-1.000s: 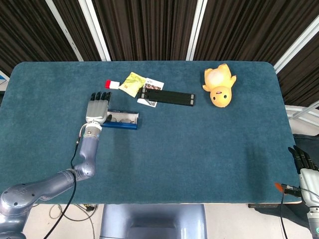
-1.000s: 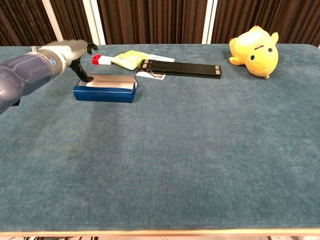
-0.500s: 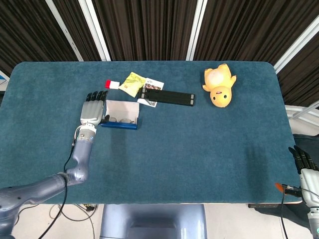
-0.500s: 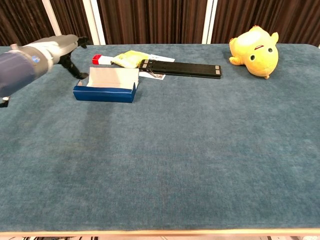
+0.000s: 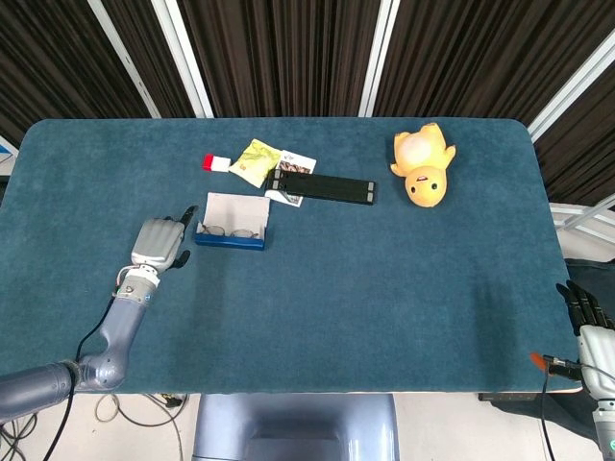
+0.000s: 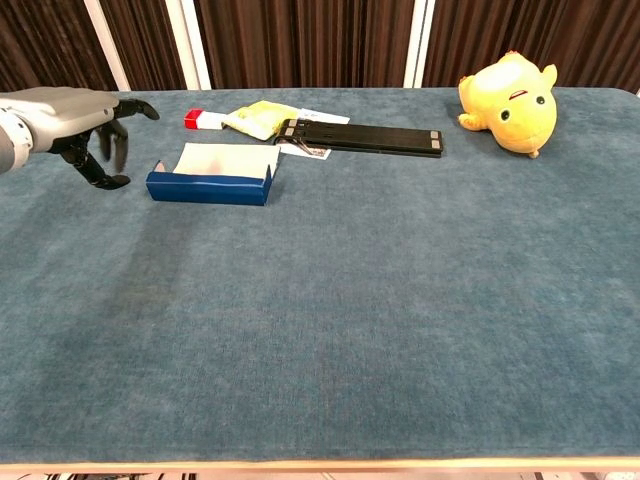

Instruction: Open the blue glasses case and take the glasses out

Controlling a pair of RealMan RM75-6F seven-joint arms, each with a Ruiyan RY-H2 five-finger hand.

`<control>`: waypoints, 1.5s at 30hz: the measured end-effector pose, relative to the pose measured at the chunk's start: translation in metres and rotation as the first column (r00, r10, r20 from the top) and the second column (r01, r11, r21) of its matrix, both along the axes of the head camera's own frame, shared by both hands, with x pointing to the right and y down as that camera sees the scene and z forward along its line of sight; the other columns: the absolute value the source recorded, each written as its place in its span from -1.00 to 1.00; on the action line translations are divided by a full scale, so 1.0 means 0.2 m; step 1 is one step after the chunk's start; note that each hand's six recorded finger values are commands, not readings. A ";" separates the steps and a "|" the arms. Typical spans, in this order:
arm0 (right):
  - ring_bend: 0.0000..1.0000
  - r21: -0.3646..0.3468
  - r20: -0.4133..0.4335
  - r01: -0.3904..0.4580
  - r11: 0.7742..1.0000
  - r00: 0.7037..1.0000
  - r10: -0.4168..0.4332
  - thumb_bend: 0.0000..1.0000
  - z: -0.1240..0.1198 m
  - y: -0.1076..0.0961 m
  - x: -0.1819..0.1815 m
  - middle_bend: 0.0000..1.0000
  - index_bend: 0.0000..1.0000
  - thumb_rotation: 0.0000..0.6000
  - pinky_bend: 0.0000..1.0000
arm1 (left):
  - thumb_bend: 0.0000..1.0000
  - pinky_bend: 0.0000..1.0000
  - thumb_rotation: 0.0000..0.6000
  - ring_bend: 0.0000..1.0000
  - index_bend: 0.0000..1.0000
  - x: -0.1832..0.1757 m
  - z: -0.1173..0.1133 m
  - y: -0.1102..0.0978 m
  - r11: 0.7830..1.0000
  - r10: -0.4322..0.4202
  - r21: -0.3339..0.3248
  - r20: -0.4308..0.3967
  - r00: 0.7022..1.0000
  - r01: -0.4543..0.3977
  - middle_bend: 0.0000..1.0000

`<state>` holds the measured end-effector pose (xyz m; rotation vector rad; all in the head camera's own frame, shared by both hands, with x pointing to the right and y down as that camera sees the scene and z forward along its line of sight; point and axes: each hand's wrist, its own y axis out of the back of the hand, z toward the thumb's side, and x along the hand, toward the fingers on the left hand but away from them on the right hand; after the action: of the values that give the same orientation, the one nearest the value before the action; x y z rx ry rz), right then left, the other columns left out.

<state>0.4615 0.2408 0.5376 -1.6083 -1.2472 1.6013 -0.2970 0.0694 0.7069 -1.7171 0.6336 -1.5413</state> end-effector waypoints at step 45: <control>-1.00 0.005 0.001 -0.001 1.000 1.000 0.001 -0.68 0.00 0.00 0.00 -1.00 -1.00 1.00 -0.60 | -0.33 0.76 1.00 0.56 -0.44 0.28 -0.11 0.48 0.915 0.184 -0.330 -0.173 0.968 -0.233 0.80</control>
<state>0.4615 0.2407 0.5370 -1.6059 -1.2511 1.5974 -0.2411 0.1653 0.6849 -2.0970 0.2370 -1.4529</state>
